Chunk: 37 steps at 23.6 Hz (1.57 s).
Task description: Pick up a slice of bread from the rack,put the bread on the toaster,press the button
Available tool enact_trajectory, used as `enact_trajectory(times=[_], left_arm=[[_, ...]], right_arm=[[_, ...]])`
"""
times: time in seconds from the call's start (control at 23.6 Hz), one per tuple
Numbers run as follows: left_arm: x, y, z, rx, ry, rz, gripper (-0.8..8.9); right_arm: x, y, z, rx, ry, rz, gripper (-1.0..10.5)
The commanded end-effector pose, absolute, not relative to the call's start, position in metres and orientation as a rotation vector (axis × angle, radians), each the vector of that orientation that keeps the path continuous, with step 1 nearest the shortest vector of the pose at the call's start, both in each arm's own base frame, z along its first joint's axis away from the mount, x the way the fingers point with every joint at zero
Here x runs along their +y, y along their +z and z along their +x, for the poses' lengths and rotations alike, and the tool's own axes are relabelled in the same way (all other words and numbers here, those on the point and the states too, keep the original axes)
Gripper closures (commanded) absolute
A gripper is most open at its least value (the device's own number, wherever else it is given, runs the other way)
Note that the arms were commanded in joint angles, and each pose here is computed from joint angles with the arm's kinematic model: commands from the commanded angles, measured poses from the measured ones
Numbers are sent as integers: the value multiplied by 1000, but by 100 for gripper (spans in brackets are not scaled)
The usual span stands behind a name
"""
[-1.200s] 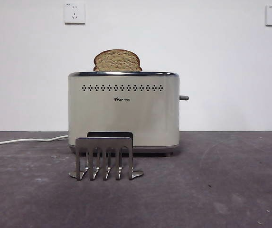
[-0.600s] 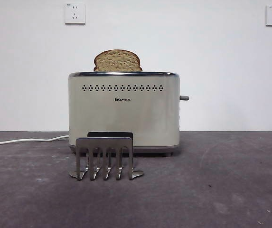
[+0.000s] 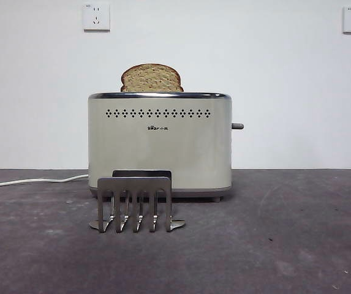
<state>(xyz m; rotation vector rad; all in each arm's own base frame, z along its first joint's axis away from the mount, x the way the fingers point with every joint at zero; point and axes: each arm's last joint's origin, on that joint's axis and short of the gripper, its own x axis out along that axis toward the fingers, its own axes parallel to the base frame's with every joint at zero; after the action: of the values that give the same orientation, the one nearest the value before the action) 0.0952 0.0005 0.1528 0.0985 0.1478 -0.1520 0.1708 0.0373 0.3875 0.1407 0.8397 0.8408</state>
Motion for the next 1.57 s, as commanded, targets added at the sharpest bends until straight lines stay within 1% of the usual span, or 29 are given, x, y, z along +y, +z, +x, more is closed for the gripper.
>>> enact_trajectory(times=[0.04, 0.21, 0.25, 0.3, 0.38, 0.47, 0.55, 0.64, 0.72, 0.85, 0.97, 1.1, 1.4, 1.57], left_arm=[[1, 148, 96, 161, -148, 89, 816], [1, 148, 96, 161, -148, 89, 816], [1, 148, 96, 161, -148, 89, 816], [1, 148, 96, 161, -148, 89, 816], [1, 148, 96, 161, -148, 89, 816], [1, 148, 96, 161, -148, 89, 816], [1, 148, 96, 161, -148, 89, 816], [1, 148, 96, 161, -148, 89, 816], [1, 148, 96, 161, -148, 89, 816], [1, 148, 96, 161, -148, 89, 816], [1, 148, 96, 161, -148, 89, 816], [1, 148, 96, 161, -148, 89, 816], [1, 148, 96, 161, -148, 89, 816], [1, 148, 96, 161, -148, 89, 816]], right_arm=[[37, 386, 171, 840, 846, 135, 946], [37, 386, 171, 832, 842, 127, 946], [34, 389, 167, 792, 836, 95, 946], [31, 393, 162, 764, 807, 71, 946], [26, 404, 147, 656, 693, 58, 946], [21, 414, 131, 515, 580, 69, 946], [16, 411, 114, 403, 472, 50, 946], [13, 394, 103, 315, 385, 33, 946], [11, 368, 100, 225, 328, 41, 946], [10, 333, 100, 134, 314, 31, 946], [9, 302, 100, 84, 311, 23, 946], [9, 272, 100, 61, 298, 19, 946], [4, 213, 97, 91, 125, 55, 946], [3, 184, 96, 110, 77, 98, 946]])
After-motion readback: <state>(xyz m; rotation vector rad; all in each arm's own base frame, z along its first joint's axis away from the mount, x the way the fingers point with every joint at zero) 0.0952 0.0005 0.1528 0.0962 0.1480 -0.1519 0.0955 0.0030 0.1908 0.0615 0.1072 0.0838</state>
